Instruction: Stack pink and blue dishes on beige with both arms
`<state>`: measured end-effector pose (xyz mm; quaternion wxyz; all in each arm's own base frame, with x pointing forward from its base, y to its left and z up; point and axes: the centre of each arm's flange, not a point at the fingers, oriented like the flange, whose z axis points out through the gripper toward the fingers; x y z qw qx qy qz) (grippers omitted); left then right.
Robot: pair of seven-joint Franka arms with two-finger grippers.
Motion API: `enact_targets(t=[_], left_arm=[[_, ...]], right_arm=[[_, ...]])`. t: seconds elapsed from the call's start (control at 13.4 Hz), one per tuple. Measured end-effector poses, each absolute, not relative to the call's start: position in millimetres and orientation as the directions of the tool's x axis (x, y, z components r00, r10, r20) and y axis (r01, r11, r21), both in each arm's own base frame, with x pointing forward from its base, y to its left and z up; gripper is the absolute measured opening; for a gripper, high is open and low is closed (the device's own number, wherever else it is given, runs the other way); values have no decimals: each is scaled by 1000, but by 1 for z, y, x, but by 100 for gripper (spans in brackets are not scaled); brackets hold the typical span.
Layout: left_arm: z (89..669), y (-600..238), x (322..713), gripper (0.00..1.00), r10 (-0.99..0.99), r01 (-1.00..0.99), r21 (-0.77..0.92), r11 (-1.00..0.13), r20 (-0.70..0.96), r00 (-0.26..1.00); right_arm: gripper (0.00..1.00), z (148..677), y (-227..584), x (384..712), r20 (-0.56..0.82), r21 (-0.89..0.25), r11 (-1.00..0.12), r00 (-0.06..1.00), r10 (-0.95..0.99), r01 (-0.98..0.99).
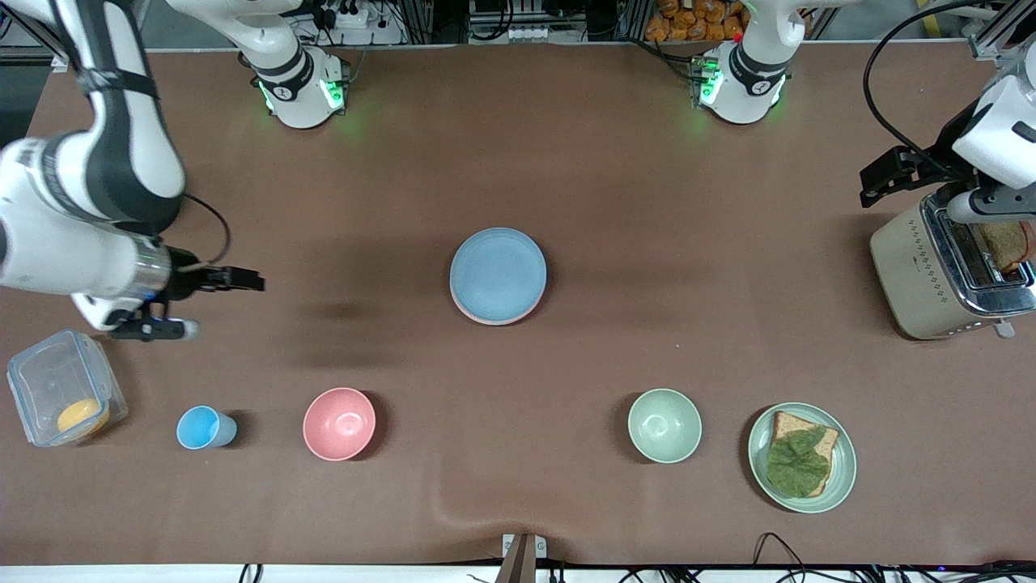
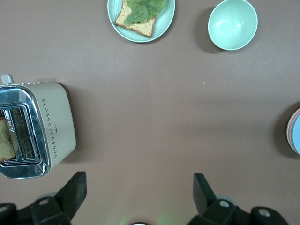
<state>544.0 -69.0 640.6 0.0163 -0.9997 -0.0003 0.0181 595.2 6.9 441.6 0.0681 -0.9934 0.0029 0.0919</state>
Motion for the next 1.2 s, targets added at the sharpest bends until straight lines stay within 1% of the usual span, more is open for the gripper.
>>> enact_targets(t=[0.15, 0.3, 0.45, 0.67, 0.9, 1.2], left_arm=[[642, -69, 543, 100, 1, -1, -33, -999, -35, 999], [642, -69, 542, 100, 1, 0, -33, -999, -37, 999], [642, -69, 542, 100, 1, 0, -33, -999, -39, 999], [642, -70, 542, 100, -1, -2, -33, -999, -39, 999], [643, -70, 542, 100, 0, -2, -33, -999, -38, 999], [643, -70, 542, 100, 0, -1, -33, -999, -37, 999]], right_arm=[[100, 486, -2, 582, -131, -79, -997, 991, 26, 16], [100, 526, 4, 566, -91, -61, -997, 995, 45, 39], [100, 551, 10, 552, -81, -56, -996, 995, 66, 62], [100, 587, 7, 545, -66, -55, -993, 992, 105, 101], [100, 611, 6, 541, -61, -53, -991, 990, 123, 120], [100, 615, 3, 540, -67, -41, -992, 990, 124, 121]])
